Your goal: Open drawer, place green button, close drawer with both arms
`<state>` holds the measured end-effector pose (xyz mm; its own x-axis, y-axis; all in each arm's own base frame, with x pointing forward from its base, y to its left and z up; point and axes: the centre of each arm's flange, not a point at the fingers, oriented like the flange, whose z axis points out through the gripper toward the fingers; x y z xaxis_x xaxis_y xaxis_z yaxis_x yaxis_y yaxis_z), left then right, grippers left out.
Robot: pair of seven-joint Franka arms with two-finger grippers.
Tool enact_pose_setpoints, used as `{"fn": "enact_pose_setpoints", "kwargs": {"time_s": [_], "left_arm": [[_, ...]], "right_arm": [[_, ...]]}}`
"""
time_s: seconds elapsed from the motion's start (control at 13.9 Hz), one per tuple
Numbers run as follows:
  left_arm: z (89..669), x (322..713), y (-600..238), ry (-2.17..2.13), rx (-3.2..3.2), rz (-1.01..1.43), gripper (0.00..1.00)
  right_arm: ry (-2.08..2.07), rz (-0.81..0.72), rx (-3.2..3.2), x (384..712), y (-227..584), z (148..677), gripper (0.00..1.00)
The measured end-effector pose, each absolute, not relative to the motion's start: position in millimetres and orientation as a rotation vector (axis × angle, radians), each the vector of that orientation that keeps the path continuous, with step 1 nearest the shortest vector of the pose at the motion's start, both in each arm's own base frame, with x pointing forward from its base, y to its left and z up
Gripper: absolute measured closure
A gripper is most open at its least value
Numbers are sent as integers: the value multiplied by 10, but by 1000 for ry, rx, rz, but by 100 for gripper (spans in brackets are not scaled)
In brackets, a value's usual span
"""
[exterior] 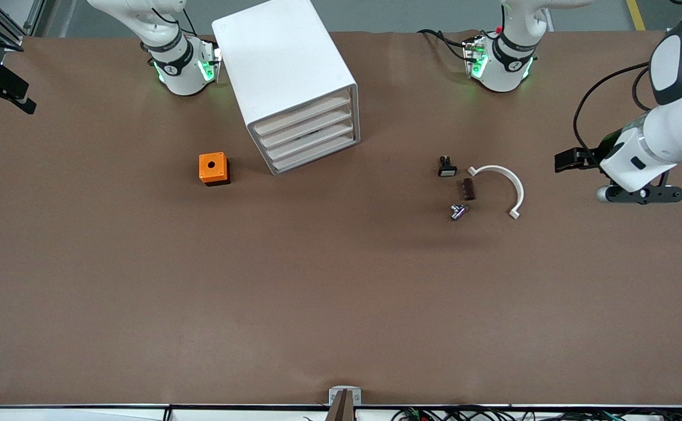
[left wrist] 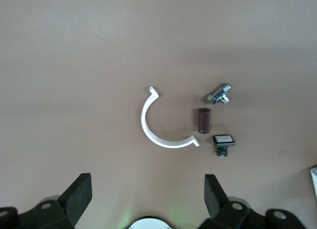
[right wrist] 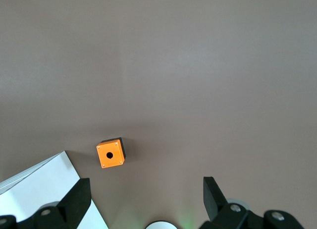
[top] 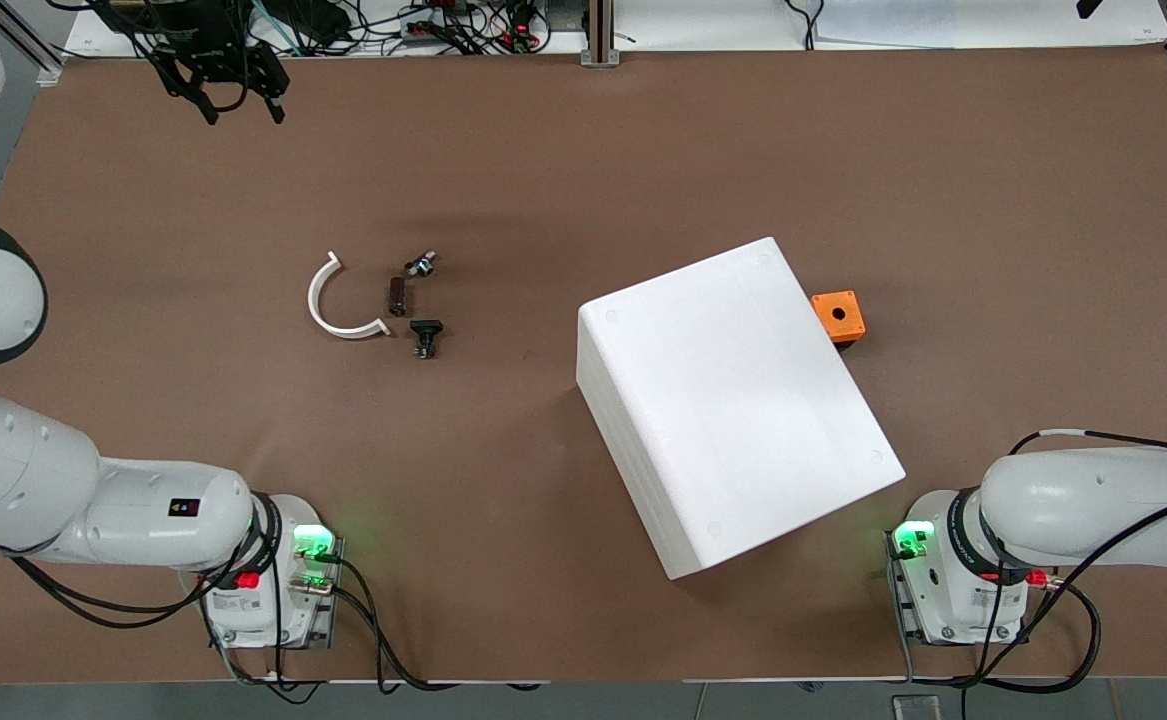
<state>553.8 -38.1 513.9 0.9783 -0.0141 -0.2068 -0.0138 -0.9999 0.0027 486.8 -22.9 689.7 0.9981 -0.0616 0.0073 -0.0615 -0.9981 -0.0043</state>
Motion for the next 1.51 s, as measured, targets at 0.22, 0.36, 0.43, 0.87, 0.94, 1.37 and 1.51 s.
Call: {"fn": "enact_pose_setpoints", "kwargs": {"time_s": [0.22,0.36,0.43,0.87,0.94,1.37,1.51], "left_arm": [[5177,5520,-369,-21,3130,-313,0],[5208,5527,-370,-19,3131,-296,0],[5246,5533,-370,-17,3132,-283,0],[5548,5535,-262,19,3134,-216,0],[5558,5537,-257,20,3134,-213,0],[5678,5563,-317,3,3135,-171,0],[5776,5594,-325,1,3135,-137,0]], "right_arm": [[95,-11,-3136,4875,-222,6877,0],[94,-12,-3136,4875,-218,6877,0],[94,-12,-3136,4875,-219,6878,0],[98,-15,-3135,4877,-235,6880,0],[98,-15,-3135,4877,-236,6880,0],[102,-14,-3135,4875,-248,6879,0],[104,-12,-3135,4874,-255,6877,0]]}}
